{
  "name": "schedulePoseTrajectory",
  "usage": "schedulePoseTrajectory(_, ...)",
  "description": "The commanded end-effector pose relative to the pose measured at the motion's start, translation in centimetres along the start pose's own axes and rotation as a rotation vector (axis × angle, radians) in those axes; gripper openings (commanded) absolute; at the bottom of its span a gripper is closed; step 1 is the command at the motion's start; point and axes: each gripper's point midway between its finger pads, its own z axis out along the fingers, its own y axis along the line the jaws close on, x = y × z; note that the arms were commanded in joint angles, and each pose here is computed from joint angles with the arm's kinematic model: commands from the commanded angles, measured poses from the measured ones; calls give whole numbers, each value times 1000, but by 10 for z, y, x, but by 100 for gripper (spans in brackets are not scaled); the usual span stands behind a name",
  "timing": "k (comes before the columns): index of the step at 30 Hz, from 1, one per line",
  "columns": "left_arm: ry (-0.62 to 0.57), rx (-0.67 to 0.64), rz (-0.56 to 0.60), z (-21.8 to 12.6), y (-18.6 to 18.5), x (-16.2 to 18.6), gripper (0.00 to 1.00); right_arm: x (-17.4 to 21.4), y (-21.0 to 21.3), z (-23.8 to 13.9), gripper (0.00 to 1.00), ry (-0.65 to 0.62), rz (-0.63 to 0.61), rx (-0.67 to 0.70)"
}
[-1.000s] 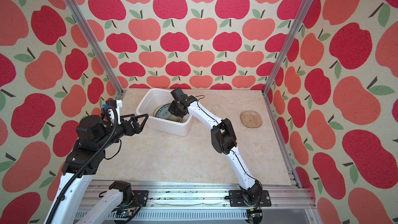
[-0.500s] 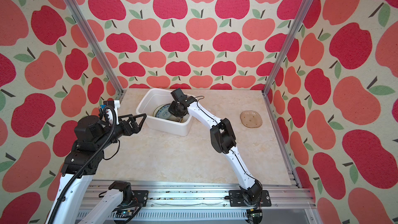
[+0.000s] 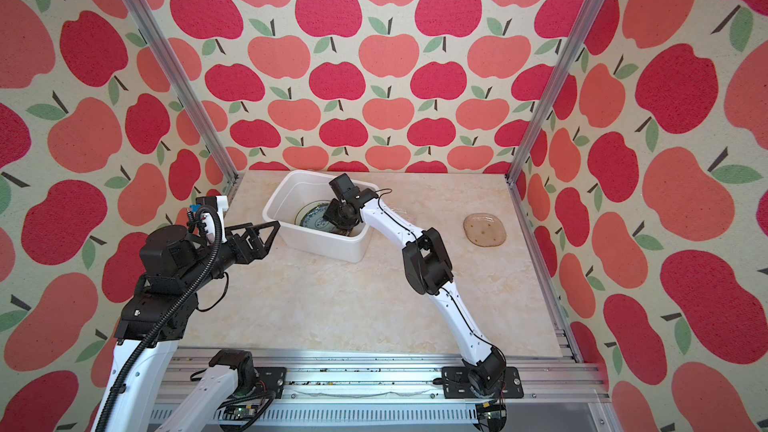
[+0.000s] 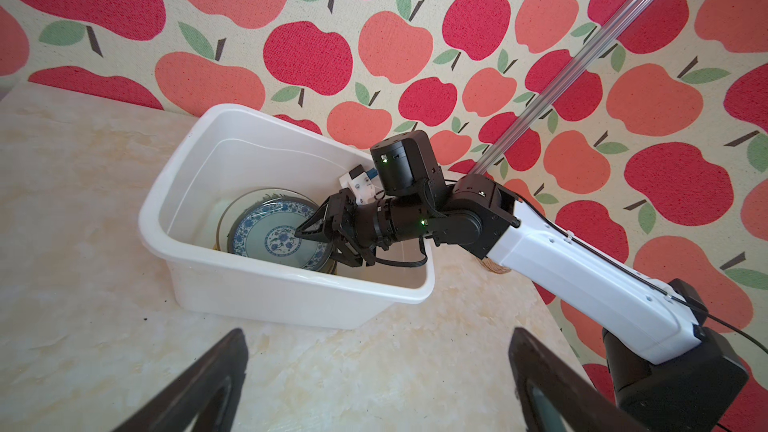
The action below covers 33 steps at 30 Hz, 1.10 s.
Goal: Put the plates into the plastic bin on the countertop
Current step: 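Lower the blue plate onto the stack with the right gripper while the left withdraws, then open and raise the right gripper, move it toward the clear glass plate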
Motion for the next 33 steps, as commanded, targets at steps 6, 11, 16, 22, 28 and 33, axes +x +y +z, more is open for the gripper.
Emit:
schedulePoseTrajectory(6,2,17,12,-4,-3,0,99,2,9,-15,73,6,-127,3)
schedulePoseTrajectory(11,-1,20,5,-4,-4,-3,99,2,2,-27,87,-1,-190,65)
schedulePoseTrajectory(16,-5,24,4,-5,-5,-4,99,-2,5,-42,95,-25,-252,91)
schedulePoseTrajectory(22,-5,25,1,-7,-6,-6,99,-10,24,-64,96,-77,-316,53)
schedulePoseTrajectory(28,-7,28,-3,-7,-8,-8,99,-17,52,-90,96,-131,-382,-18)
schedulePoseTrajectory(33,-12,32,-11,-8,-9,-10,99,-16,66,-101,95,-137,-404,-64)
